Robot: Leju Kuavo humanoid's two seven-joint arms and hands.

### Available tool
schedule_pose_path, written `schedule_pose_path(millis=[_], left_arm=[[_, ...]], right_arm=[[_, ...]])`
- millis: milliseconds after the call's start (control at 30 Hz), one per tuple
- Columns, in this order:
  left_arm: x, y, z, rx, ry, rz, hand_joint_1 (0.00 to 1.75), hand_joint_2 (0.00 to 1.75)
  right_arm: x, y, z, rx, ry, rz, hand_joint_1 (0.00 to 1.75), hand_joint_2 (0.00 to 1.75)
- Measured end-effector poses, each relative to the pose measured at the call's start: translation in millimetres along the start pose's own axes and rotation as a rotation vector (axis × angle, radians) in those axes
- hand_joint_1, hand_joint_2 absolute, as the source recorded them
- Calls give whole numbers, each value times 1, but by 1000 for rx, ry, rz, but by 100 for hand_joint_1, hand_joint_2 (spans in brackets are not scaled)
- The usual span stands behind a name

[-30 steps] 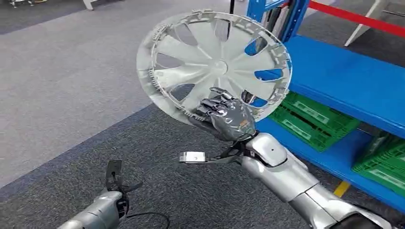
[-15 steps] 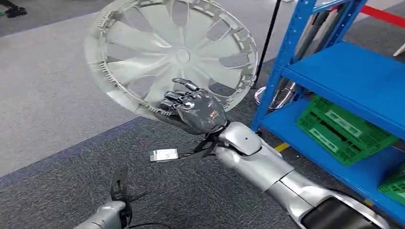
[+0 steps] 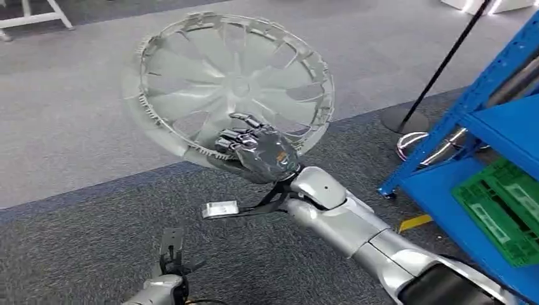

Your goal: Take the parts from the cabinet and place them on the table.

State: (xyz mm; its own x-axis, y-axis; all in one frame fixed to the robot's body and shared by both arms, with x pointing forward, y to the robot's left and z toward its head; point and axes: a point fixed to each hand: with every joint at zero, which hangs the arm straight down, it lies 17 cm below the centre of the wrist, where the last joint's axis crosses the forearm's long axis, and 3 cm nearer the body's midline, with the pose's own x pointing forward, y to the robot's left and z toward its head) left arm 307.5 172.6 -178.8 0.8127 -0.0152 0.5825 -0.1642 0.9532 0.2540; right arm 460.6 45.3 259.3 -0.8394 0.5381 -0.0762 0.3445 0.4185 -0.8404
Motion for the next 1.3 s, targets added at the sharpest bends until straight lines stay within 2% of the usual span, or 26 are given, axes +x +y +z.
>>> schedule_pose_path(millis=[133, 167, 200, 267, 333, 367, 400, 433, 533, 667, 900, 1000, 1133, 1300], left_arm=[[-3, -3, 1, -4, 18, -29, 0, 175], [-11, -6, 4, -11, 34, -82, 0, 175], [-37, 2, 5, 2, 58, -114, 0, 175], [-87, 33, 4, 32, 46, -68, 0, 175], [-155, 66, 13, 46, 93, -60, 0, 175], [-192, 83, 21, 60, 148, -77, 0, 175], [-217, 99, 27, 80, 185, -97, 0, 175], [-224, 109, 27, 92, 200, -106, 0, 175], [-219, 114, 22, 107, 205, -106, 0, 175], [-229, 125, 21, 120, 246, -128, 0, 175], [-220, 129, 13, 90, 232, -150, 0, 175], [-225, 132, 12, 97, 277, -161, 0, 175], [-224, 133, 12, 105, 287, -159, 0, 175], [-208, 122, 9, 79, 196, -156, 0, 175]], right_arm=[[2, -3, -6, -7, -5, 3, 175, 175], [2, -3, -10, -8, 8, 8, 175, 175], [-10, 1, -4, 12, 59, 53, 175, 175], [-36, 6, 40, 39, 144, 113, 175, 175], [-50, 9, 98, 63, 170, 110, 175, 175], [-58, 9, 125, 81, 178, 122, 175, 175], [-64, 5, 141, 84, 193, 133, 175, 175], [-69, -1, 146, 72, 209, 143, 175, 175], [-81, -13, 156, 54, 249, 165, 175, 175], [-83, -23, 162, 35, 273, 181, 175, 175], [-81, -34, 225, 79, 333, 206, 175, 175], [-87, -48, 231, 70, 332, 226, 175, 175], [-86, -59, 232, 68, 316, 242, 175, 175], [-84, -65, 240, 84, 321, 281, 175, 175]])
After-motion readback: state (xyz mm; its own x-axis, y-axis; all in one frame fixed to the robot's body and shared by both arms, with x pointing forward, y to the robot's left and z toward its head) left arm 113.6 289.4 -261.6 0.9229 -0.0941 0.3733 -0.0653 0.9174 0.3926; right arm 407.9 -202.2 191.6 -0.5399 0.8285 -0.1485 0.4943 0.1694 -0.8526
